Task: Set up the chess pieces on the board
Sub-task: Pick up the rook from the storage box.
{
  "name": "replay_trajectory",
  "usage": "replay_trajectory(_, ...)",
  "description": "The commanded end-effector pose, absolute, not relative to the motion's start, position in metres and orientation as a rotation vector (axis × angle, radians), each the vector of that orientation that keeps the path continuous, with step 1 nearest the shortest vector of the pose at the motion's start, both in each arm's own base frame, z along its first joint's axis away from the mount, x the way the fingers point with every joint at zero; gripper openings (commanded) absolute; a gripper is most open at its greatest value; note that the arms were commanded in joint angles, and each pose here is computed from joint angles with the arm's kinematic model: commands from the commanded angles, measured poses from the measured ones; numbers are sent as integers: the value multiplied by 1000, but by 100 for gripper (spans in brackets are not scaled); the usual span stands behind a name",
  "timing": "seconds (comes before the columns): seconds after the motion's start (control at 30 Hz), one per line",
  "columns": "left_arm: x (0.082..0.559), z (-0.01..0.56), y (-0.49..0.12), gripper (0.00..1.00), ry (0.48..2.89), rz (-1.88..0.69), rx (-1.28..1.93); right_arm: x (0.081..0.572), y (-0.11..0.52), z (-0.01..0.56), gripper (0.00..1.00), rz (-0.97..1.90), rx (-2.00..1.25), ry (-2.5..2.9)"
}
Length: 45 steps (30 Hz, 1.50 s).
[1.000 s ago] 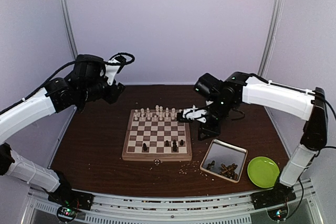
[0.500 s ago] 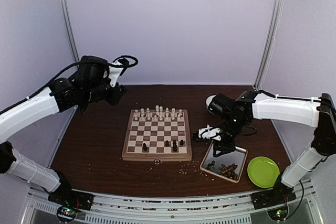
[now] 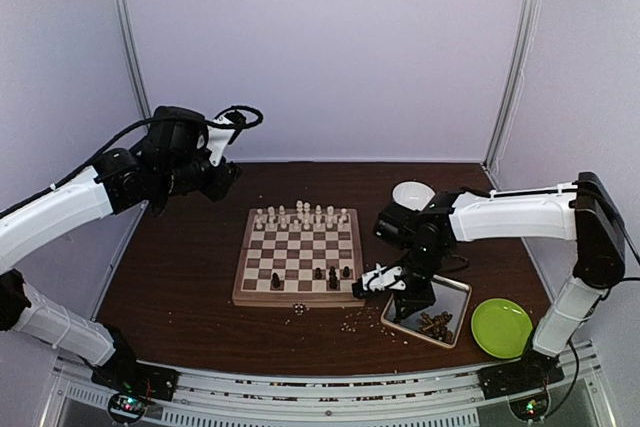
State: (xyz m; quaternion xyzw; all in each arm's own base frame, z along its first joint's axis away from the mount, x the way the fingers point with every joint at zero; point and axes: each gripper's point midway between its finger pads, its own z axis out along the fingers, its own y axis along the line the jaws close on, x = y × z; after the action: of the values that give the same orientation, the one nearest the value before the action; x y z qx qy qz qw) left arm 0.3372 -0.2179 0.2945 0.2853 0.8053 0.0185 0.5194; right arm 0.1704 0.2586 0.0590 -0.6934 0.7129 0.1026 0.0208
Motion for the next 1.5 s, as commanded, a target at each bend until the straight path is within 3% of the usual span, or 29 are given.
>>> replay_trajectory(0.0, 338, 300, -218, 53, 1911, 30, 683, 170, 264, 52, 29, 331, -2174, 2194)
replay_trajectory(0.27, 337, 301, -218, 53, 1907, 29, 685, 175, 267, 44, 23, 307, -2169, 2228)
replay_trajectory(0.63, 336, 301, -219, 53, 1905, 22, 693, 175, 267, 40, 0, 315, -2166, 2263)
replay_trajectory(1.17, 336, 296, -224, 53, 1921, -4, 712, 176, 273, 58, 0, 709, -2020, 2410)
replay_trajectory(1.47, 336, 293, -226, 54, 1929, -8, 719, 182, 271, 62, 0, 788, -1958, 2458)
